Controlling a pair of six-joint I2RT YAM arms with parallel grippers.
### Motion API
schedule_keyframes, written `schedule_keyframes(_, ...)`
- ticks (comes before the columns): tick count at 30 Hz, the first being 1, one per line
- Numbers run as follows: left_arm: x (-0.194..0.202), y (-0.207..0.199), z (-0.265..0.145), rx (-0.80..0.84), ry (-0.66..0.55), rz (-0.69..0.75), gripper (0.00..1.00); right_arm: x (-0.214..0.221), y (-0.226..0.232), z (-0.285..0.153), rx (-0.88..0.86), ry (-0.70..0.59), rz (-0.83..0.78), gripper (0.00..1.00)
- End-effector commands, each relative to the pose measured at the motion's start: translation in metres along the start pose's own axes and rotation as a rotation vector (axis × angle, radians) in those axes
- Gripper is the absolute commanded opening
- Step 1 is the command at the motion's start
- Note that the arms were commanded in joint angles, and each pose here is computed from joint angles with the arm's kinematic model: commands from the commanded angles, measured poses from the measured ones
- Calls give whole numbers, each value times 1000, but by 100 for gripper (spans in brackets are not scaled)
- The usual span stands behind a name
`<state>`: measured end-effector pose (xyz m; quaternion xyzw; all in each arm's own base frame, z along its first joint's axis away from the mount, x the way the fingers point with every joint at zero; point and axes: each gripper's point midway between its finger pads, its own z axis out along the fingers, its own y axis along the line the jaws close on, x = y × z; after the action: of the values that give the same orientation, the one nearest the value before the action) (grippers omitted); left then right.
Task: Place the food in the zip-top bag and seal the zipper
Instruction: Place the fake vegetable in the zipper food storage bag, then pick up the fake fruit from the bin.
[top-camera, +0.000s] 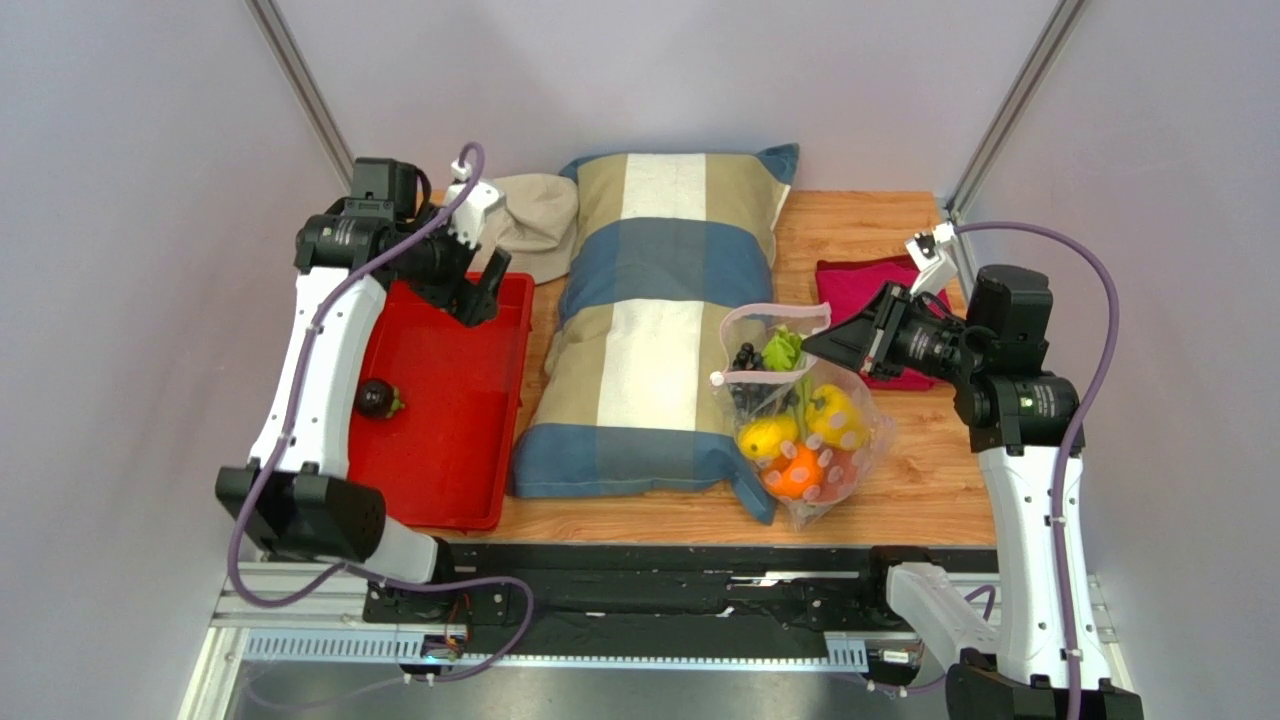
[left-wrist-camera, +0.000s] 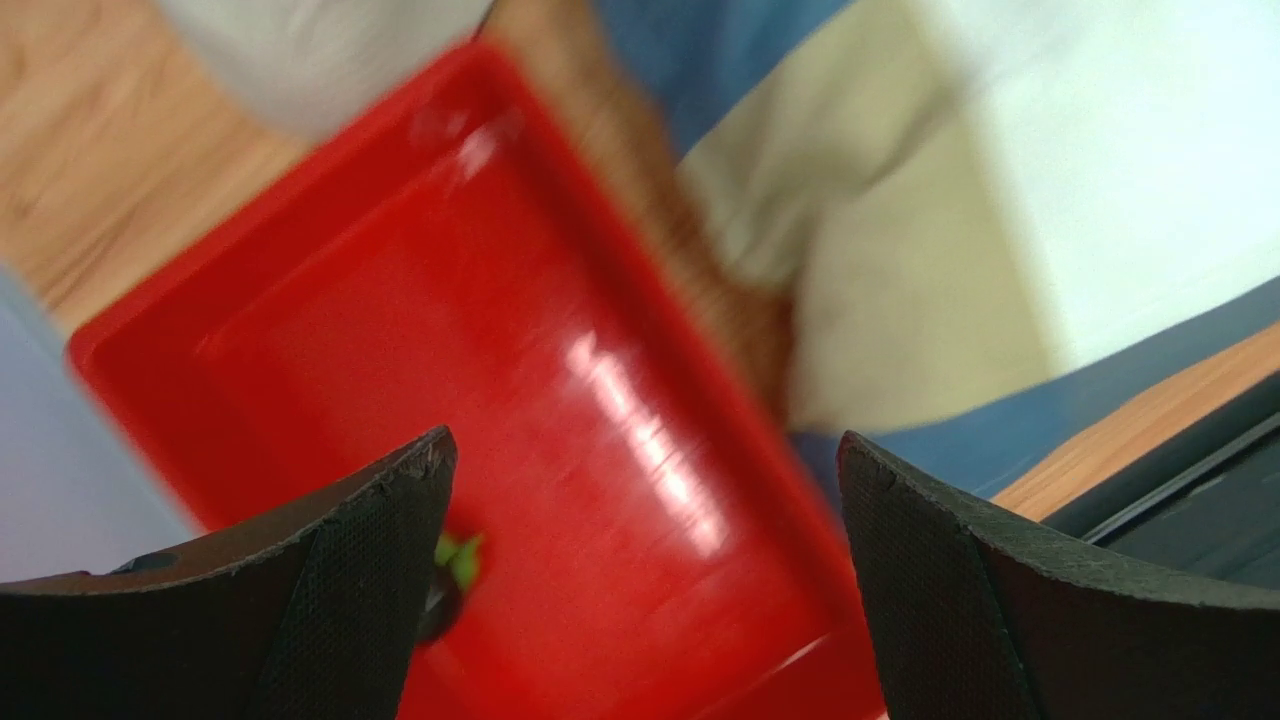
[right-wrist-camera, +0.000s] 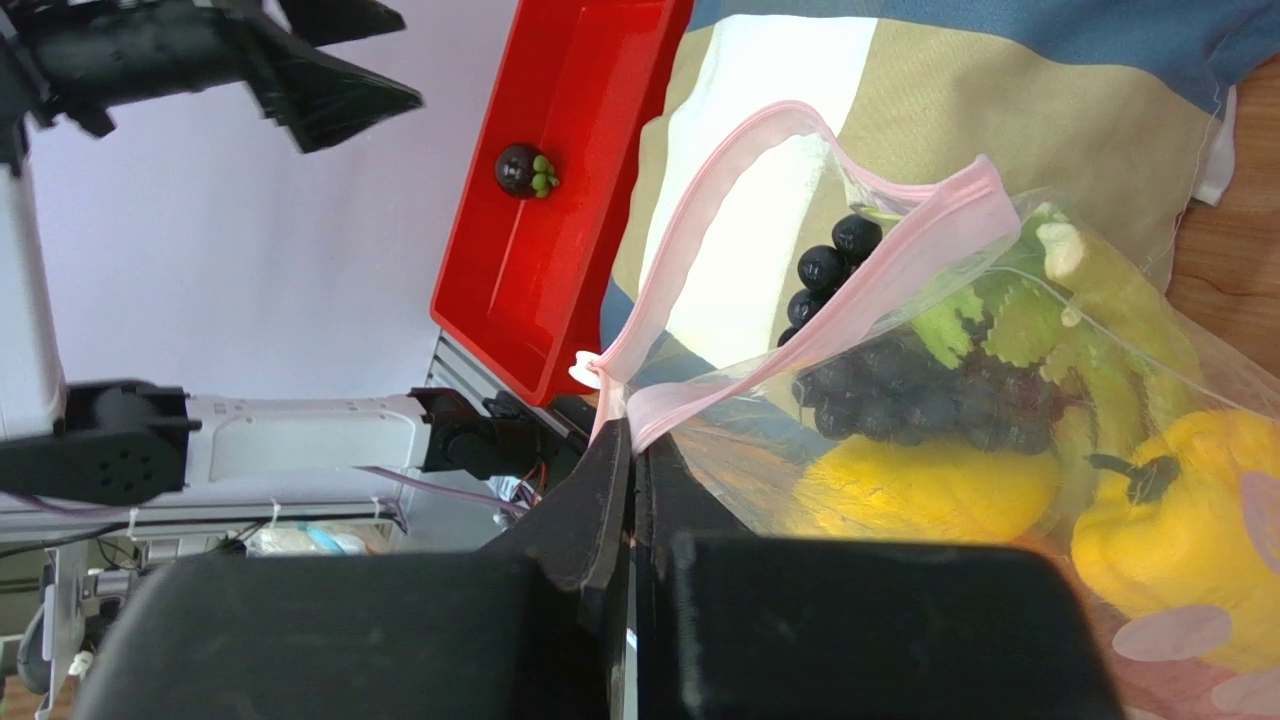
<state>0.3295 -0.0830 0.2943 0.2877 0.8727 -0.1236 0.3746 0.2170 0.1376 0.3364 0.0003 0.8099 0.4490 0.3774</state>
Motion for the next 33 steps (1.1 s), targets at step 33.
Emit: schedule_keyframes(33,253,172,53,75,1294,781,99,-3,-10,4,28,87,-70,0)
